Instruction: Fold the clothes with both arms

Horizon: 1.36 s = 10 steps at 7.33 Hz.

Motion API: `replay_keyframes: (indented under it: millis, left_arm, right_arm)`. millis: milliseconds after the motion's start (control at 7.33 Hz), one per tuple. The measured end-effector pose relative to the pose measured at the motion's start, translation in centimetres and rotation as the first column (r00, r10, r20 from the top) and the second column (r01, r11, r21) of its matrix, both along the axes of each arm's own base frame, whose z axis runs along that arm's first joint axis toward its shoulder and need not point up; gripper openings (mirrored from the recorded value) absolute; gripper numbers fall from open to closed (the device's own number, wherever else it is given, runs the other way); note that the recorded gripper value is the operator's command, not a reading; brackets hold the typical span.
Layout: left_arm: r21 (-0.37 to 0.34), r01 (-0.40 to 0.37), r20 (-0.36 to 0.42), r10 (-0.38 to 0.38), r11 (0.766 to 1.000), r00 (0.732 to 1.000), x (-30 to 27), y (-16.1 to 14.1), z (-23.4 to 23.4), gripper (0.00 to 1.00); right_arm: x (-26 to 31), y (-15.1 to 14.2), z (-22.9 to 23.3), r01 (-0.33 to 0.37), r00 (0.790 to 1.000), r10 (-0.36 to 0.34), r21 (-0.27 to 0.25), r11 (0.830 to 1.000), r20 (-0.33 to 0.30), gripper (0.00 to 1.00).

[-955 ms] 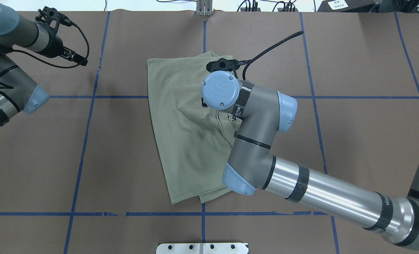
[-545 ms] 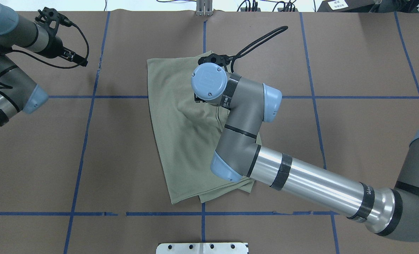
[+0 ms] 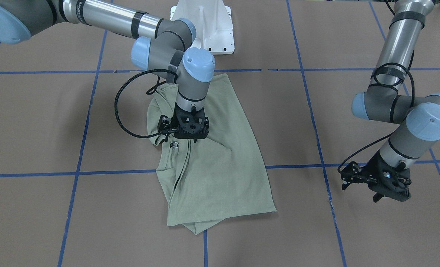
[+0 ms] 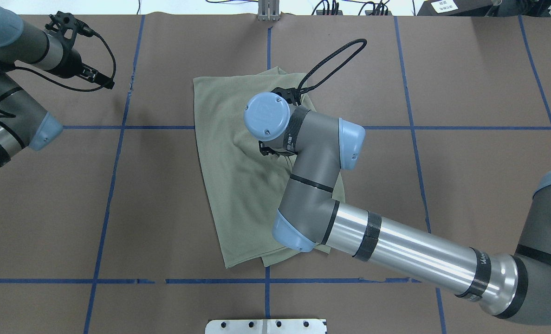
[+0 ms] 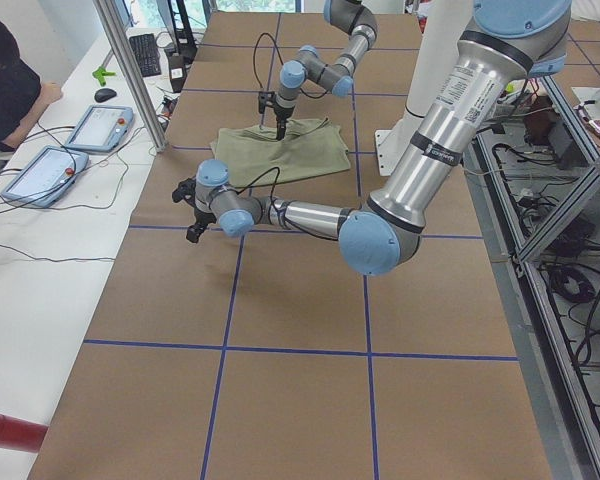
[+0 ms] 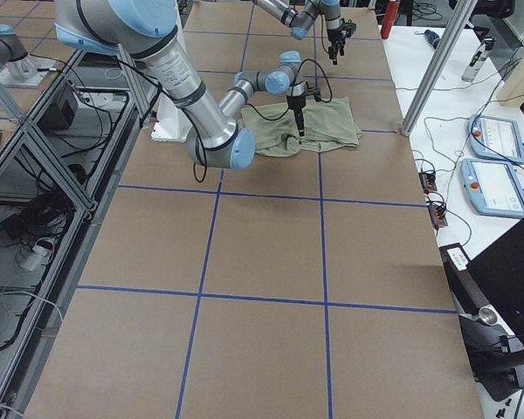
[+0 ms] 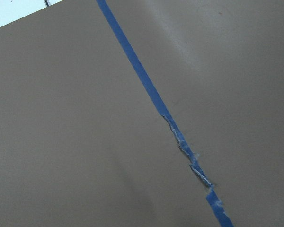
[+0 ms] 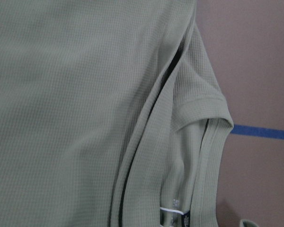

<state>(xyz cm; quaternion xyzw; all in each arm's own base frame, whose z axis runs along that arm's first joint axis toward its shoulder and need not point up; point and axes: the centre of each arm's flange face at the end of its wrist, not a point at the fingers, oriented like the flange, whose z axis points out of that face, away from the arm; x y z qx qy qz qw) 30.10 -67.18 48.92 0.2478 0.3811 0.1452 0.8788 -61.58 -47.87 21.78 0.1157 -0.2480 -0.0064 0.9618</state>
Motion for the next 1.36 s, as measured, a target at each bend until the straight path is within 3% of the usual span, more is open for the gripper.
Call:
replay_keyframes:
  millis: [409,955,1091,1227,1364]
  left_arm:
    - [0.0,-0.001,0.0,0.001,1.0,1.0,0.0,0.0,0.0,1.0]
    - [0.003,-0.001,-0.004,0.001,1.0,1.0,0.1,0.0,-0.2,1.0]
    - [0.007,0.003,-0.013,-0.003,1.0,1.0,0.1,0.0,-0.5,1.0]
    - [0.006,0.01,-0.03,-0.01,1.0,0.999,0.1,0.1,-1.0,1.0]
    - [-0.019,0.013,-0.069,-0.014,1.0,0.997,0.2,0.7,-1.8,1.0]
  right_arm:
    - [0.4,1.8,2.1,0.104,0.988,-0.104,-0.004,0.995,-0.112,1.0]
    - [9.4,-0.4,10.4,0.222,0.946,-0.212,0.013,0.975,-0.246,1.0]
    - [10.7,-1.1,11.0,0.22,0.947,-0.208,0.023,0.975,-0.246,1.0]
    - [11.7,-1.8,10.2,0.207,0.959,-0.195,0.041,0.977,-0.205,1.0]
    - [12.5,-2.3,8.9,0.184,0.978,-0.177,0.055,0.981,-0.111,1.0]
